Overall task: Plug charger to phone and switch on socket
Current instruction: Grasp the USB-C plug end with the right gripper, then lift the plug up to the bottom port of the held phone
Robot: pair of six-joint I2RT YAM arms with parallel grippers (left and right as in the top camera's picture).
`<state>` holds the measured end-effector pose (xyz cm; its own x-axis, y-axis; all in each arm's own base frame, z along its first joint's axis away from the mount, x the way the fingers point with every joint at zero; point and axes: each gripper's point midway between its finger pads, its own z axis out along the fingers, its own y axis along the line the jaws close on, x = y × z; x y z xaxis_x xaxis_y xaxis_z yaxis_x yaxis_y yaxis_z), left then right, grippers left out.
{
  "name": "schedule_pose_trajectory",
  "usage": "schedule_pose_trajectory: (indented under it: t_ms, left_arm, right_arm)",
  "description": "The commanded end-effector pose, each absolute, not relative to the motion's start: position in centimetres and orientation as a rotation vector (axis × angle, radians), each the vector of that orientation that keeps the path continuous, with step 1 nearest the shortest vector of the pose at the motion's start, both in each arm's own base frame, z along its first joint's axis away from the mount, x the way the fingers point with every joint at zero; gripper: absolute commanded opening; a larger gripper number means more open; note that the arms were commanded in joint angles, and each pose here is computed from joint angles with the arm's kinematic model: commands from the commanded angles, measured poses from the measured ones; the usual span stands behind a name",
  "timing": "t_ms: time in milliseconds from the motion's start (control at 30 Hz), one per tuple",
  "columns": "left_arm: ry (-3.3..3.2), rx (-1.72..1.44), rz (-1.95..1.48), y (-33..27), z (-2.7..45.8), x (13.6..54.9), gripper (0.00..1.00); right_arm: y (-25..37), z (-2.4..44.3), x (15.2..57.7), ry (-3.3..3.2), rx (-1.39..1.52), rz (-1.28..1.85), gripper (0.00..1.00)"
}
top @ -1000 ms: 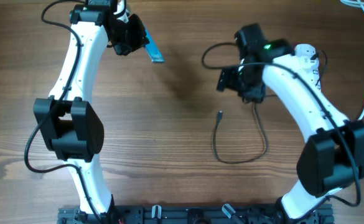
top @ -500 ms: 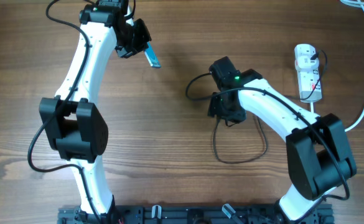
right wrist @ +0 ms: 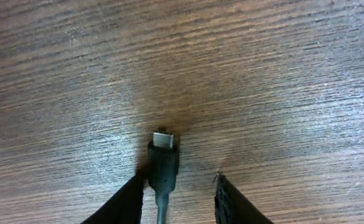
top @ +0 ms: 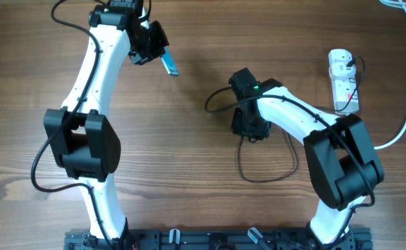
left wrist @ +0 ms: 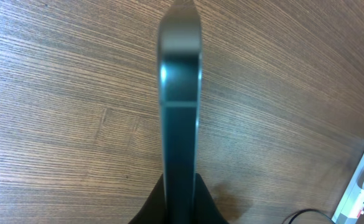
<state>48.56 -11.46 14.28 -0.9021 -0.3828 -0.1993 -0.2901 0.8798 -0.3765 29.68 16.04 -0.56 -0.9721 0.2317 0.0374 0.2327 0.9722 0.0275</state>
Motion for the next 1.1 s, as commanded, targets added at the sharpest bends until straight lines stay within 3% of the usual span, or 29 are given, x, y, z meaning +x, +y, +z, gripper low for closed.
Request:
schedule_pose_trajectory:
  t_ms: [0,867,1067]
  left_arm:
    - [2.734,-0.46,-0.507,-11.6,16.4,48.9,0.04]
    - [2.73,-0.458,-0.509,-11.7,16.4,48.9,0.04]
    - [2.599,-0.115,-0.921,-17.0,19.9,50.0,0.04]
  right_arm:
    - [16.4,-2.6,27.4,-2.983,-0.351,-0.029,0.36]
    - [16.8,-2.7,28.3,-3.044,-0.342,0.001,0.06]
    - [18.0,0.9,30.2,-3.124,-0.193,-0.089,0.04]
